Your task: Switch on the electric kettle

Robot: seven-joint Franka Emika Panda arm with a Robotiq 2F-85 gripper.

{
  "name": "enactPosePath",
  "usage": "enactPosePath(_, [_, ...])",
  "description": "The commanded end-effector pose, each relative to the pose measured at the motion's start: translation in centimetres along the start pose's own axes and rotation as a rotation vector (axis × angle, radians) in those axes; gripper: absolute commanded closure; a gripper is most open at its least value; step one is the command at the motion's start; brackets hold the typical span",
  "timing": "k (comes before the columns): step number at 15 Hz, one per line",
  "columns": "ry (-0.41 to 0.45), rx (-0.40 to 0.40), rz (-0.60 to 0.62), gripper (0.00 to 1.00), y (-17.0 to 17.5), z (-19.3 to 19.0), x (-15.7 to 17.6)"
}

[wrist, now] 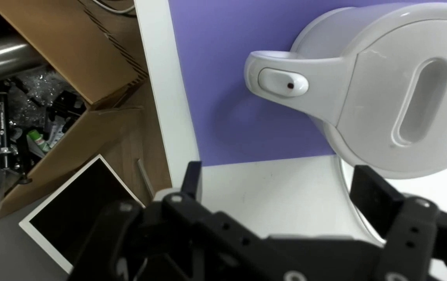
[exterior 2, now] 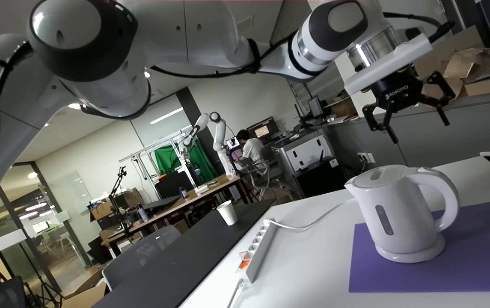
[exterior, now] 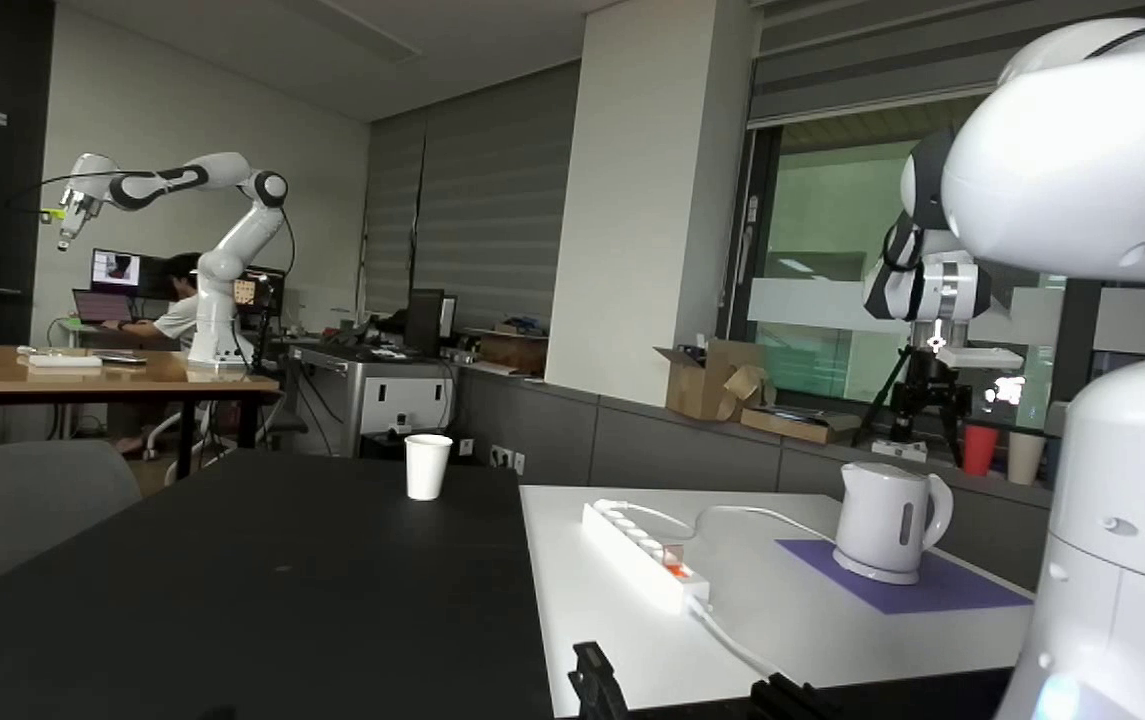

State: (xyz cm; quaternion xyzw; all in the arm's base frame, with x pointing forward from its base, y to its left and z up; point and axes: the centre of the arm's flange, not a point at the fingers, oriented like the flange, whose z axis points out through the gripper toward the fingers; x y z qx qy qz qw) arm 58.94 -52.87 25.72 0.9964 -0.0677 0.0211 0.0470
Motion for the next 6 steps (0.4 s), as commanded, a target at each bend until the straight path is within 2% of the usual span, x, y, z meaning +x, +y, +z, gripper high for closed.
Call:
enactPosePath(1, [-0.004,-0.004,-0.003,0.0,-0.28,0.15,0.06])
enactPosePath(6, [-0.011,-0.014,-0.001,0.0,-0.22,-0.2,-0.19])
